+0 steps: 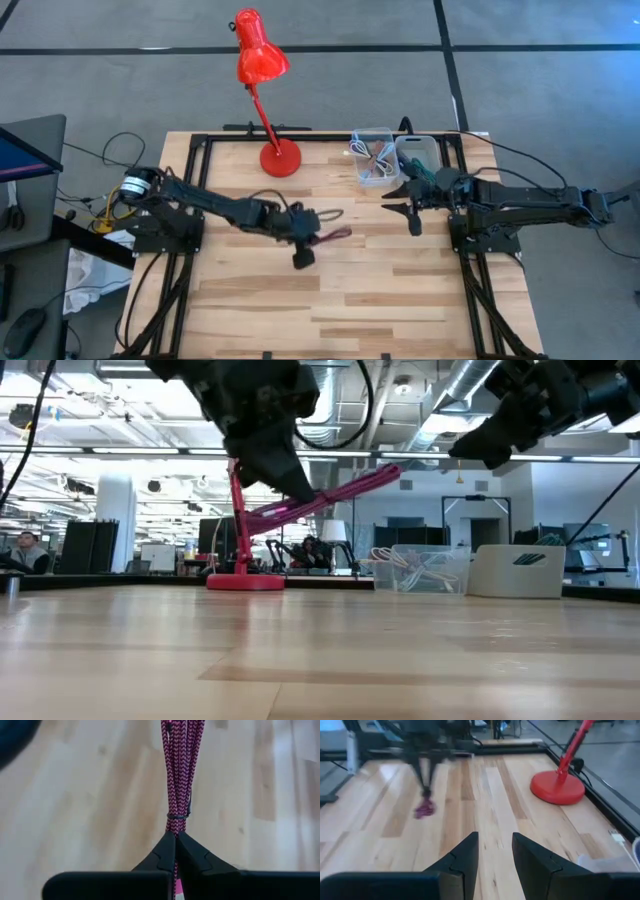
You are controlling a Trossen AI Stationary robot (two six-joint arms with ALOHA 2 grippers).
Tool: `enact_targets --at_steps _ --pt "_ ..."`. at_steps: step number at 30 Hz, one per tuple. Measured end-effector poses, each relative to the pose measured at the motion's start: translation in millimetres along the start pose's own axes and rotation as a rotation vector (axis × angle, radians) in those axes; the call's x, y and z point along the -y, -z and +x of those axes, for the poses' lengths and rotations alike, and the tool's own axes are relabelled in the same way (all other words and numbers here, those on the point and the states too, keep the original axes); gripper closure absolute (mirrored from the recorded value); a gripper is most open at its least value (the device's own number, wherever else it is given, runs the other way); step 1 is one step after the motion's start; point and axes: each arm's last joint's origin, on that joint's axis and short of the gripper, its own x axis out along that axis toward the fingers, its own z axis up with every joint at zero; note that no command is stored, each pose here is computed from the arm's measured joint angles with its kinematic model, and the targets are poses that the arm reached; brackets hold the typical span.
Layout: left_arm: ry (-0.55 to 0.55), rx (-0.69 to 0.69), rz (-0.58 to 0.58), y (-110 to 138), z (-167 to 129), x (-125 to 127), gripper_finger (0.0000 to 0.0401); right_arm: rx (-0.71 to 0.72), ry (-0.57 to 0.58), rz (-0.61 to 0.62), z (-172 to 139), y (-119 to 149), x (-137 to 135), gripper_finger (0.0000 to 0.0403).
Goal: Pick & Place USB Port
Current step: Put the black and pink charger cable into the gray bin
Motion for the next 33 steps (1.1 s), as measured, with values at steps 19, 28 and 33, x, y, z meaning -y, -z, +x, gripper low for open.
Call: enact_targets --at_steps 19,28,33 --pt "-0.042 0.393 0.142 -52.9 -9.9 -52.1 0.0396 0.186 -0.193 -0.027 21.1 -17.6 -20.1 0.0291" --pt "-0.044 0.426 0.158 -56.1 -11.3 -53.0 0.0396 0.25 -0.161 -0.027 41.0 -20.2 -19.6 0.0291" --pt "-0.033 0.428 0.16 -56.2 -11.5 -52.1 0.0395 0.294 -0.143 -0.017 47.2 -22.7 -16.3 0.0291"
